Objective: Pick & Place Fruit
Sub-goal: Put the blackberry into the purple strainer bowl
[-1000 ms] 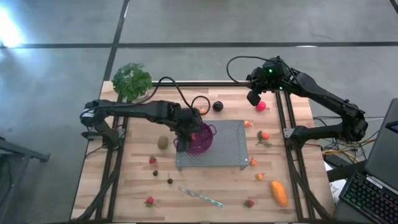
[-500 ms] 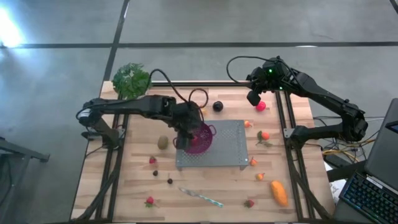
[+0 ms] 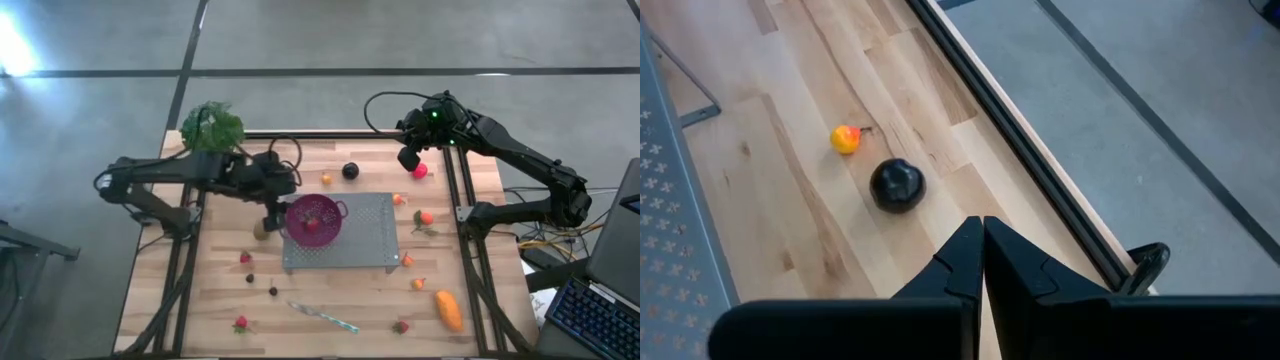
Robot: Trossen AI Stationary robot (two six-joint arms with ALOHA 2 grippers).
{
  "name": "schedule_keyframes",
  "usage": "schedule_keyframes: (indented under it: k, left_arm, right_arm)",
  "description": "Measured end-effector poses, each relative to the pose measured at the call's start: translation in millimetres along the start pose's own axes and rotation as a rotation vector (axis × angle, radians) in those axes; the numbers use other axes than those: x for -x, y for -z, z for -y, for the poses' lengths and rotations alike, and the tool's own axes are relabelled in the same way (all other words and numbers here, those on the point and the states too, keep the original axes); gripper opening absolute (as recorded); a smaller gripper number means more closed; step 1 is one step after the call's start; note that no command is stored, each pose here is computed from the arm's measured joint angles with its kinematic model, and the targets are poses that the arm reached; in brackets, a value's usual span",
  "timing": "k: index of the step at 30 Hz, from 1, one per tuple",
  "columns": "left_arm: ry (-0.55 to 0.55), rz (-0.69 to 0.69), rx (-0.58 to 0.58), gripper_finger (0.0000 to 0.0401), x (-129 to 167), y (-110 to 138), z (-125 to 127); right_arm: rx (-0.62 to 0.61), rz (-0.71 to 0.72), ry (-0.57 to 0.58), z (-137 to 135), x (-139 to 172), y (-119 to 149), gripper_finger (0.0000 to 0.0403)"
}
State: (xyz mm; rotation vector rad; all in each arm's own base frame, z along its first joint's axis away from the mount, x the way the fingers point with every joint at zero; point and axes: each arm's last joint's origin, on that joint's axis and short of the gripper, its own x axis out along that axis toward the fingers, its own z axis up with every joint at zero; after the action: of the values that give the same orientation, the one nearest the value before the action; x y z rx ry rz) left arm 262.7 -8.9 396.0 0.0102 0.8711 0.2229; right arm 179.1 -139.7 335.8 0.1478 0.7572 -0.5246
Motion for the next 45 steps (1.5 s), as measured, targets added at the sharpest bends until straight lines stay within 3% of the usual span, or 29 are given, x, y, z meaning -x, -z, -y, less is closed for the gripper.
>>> schedule_keyframes:
  k: [14,25,45]
  left_arm:
    - [0.020,0.126,0.113,0.0208,3,58,-8]
    - [0.026,0.112,0.196,0.0208,3,100,-14]
    - [0.010,0.035,0.257,0.0208,1,116,-15]
  right_arm:
    - [0.002,0.000,0.000,0,0,0,0.0008]
    - [0.000,0.000,0.000,0,0,0,0.0008]
    - [0.000,-0.001,0.000,0,0,0,0.0008]
